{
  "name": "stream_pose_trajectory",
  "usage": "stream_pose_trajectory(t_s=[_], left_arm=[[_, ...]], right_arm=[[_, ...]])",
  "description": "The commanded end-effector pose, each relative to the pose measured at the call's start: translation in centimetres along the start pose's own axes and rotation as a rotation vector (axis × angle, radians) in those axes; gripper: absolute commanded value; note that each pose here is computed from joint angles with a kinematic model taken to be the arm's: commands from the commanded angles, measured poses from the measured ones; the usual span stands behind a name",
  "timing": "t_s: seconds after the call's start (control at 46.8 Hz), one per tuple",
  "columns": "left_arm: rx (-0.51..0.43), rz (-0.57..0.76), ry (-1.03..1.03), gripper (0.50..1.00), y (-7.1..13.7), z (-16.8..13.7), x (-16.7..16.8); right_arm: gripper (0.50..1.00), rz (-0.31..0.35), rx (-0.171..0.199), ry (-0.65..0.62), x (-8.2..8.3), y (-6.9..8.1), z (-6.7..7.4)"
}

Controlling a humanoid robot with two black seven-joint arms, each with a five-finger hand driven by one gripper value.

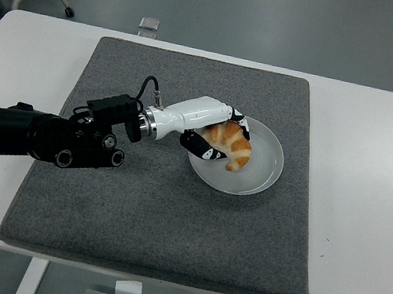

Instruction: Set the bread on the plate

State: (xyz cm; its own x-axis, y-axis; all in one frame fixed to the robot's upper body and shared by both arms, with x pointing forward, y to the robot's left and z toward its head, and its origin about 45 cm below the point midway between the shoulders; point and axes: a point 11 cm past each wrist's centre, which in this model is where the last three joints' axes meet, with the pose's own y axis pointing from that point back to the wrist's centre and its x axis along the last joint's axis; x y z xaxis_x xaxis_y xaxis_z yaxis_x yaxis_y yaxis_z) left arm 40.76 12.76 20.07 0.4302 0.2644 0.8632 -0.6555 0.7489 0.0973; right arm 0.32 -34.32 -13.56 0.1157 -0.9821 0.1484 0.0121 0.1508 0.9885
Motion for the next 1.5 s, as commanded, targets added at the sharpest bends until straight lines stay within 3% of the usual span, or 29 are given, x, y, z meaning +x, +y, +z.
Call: stream_pose_trajectory(t_s=[0.0,0.897,1.026,1.154,1.389,1.474], left_arm=[[0.001,-0.001,0.005,0.500,-0.1,0.0,-0.4],[0.037,0.039,0.030,0.500,-1.0,-0.6,-0.8],[0.043,0.056,0.041,0.615,-0.9,-0.7,-1.0],[0.045,0.063,0.050,0.653,-0.9,-0.7,-1.0],[0.046,0.064,0.050,0.666,-0.9,-0.7,-1.0],[0.046,0.067,0.053,0.713,-0.9,-0.7,-0.9]], right_arm=[[0.930,0.000,0.001,0.000,0.0,0.0,0.0],[0.930,0.000,0.000,0.000,0.0,0.0,0.0],[0.930,0.000,-0.002,0.001,0.0,0.0,0.1],[0.930,0.000,0.000,0.000,0.0,0.0,0.0],[0.930,0.000,-0.002,0.001,0.0,0.0,0.1],[0.930,0.000,-0.002,0.000,0.0,0.0,0.1]])
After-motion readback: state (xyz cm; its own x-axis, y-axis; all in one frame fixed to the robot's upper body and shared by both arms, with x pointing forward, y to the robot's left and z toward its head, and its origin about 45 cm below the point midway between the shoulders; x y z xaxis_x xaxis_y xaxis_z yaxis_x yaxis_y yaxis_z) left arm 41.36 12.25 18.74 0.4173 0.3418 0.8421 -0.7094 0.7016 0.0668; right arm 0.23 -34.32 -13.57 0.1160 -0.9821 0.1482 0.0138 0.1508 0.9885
